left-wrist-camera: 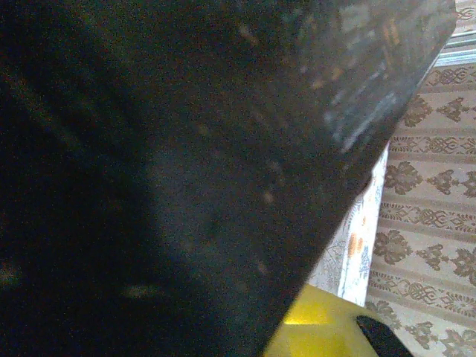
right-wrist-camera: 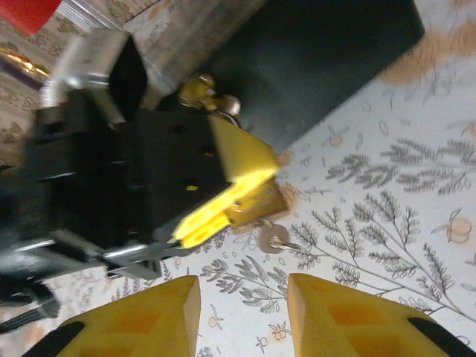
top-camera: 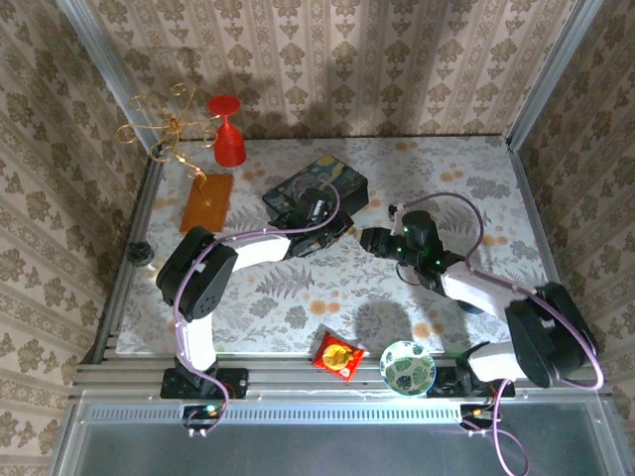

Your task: Unlock the padlock with the key

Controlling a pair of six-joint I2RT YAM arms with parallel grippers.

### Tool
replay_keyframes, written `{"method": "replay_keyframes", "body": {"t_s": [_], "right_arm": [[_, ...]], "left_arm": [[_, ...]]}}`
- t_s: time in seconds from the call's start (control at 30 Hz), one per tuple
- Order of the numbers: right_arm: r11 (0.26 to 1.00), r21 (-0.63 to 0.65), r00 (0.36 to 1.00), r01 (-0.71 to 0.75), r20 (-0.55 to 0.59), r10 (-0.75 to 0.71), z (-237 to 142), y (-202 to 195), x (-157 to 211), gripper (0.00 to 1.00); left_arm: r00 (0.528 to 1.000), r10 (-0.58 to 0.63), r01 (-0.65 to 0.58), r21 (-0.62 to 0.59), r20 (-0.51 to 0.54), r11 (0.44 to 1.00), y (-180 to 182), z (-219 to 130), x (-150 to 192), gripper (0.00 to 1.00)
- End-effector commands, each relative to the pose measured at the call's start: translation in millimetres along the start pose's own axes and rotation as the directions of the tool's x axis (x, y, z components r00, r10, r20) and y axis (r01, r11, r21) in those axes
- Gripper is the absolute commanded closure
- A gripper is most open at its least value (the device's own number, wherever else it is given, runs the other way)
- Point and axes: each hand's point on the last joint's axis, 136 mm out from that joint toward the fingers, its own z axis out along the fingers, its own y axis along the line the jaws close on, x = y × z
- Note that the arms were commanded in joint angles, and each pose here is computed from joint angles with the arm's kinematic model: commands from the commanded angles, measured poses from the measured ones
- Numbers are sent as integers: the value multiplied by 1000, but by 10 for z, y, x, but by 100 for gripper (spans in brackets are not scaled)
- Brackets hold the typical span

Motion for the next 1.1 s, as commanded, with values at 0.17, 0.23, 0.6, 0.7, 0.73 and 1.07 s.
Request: {"method": "replay_keyframes", "body": {"t_s": [0.17, 0.23, 0.6, 0.7, 0.73, 1.07], "right_arm": [[808, 340, 871, 482, -85, -484, -220, -184, 27, 61], [761, 357, 833, 541, -101, -545, -201, -178, 39, 58], [841, 209, 866, 499, -157, -475, 76, -80, 214, 64], [957, 119, 960, 265, -128, -250, 65, -105, 178, 65], [979, 89, 978, 182, -118, -171, 51, -124, 159, 66], [894, -235, 923, -381, -147, 355, 125, 60, 64, 71]], "left_arm": [[1000, -9, 9, 83, 6, 997, -403, -201, -117, 98], [1000, -9, 8, 79, 4, 997, -394, -196, -111, 98], [1000, -7, 8, 93, -4, 996, -418, -189, -101, 99], [1000, 1, 0, 113, -2, 994, -451, -192, -105, 100], [1000, 4, -4, 124, -3, 992, -468, -189, -102, 100], [1000, 29, -27, 233, -2, 972, -599, -175, -94, 100]]}}
